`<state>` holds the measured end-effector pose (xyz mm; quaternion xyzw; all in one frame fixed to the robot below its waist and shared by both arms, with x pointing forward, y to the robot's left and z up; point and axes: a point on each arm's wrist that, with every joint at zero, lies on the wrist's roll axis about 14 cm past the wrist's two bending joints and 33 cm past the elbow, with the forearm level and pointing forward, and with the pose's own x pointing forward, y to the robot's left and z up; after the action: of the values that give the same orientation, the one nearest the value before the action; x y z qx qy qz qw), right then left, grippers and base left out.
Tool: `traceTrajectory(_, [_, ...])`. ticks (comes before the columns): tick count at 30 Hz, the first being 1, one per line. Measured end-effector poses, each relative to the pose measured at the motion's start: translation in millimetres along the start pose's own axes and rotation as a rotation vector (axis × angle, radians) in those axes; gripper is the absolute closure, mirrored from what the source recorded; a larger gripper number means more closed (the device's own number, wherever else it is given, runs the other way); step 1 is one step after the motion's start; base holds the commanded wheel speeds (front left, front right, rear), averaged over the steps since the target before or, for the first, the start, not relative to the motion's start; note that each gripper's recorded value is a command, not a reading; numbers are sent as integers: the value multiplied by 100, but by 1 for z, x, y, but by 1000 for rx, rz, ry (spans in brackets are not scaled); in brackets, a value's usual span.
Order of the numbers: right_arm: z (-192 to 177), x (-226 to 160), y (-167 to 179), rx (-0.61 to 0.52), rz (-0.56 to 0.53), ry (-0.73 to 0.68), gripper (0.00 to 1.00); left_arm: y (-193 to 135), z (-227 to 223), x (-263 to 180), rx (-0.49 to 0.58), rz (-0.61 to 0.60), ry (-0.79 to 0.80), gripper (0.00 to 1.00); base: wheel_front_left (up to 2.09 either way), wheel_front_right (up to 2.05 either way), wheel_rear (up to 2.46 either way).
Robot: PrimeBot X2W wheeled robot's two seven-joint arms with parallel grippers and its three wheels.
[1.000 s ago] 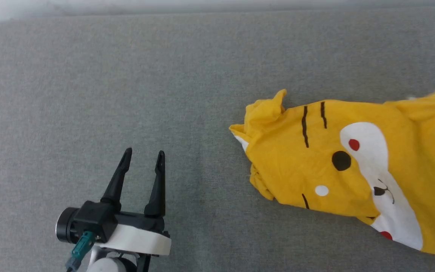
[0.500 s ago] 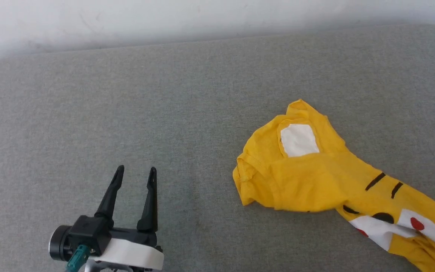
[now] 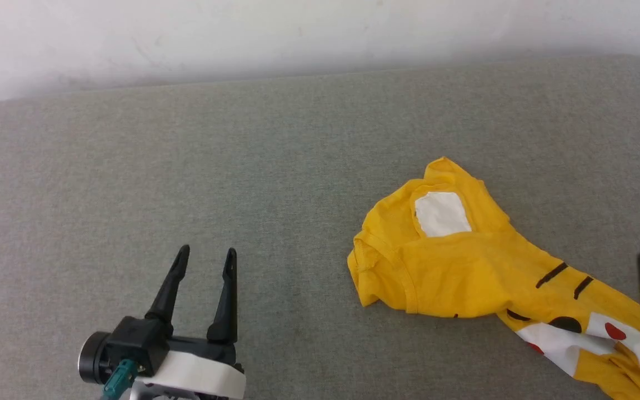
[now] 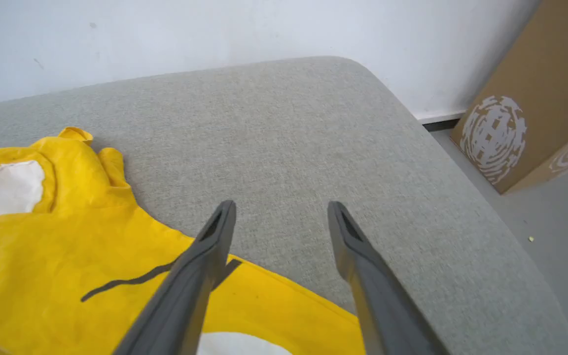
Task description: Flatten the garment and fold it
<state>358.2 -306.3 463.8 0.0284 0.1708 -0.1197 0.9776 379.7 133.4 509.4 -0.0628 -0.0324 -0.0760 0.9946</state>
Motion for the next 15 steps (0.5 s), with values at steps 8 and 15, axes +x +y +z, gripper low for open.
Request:
traceTrajectory(8, [5, 39, 73, -168, 232, 86, 0, 6, -8, -3, -4, 20, 25, 0, 0, 0, 0])
traceTrajectory(15, [-46, 67, 103, -293, 354, 312, 0, 12, -18, 3, -6, 39, 52, 0, 0, 0, 0])
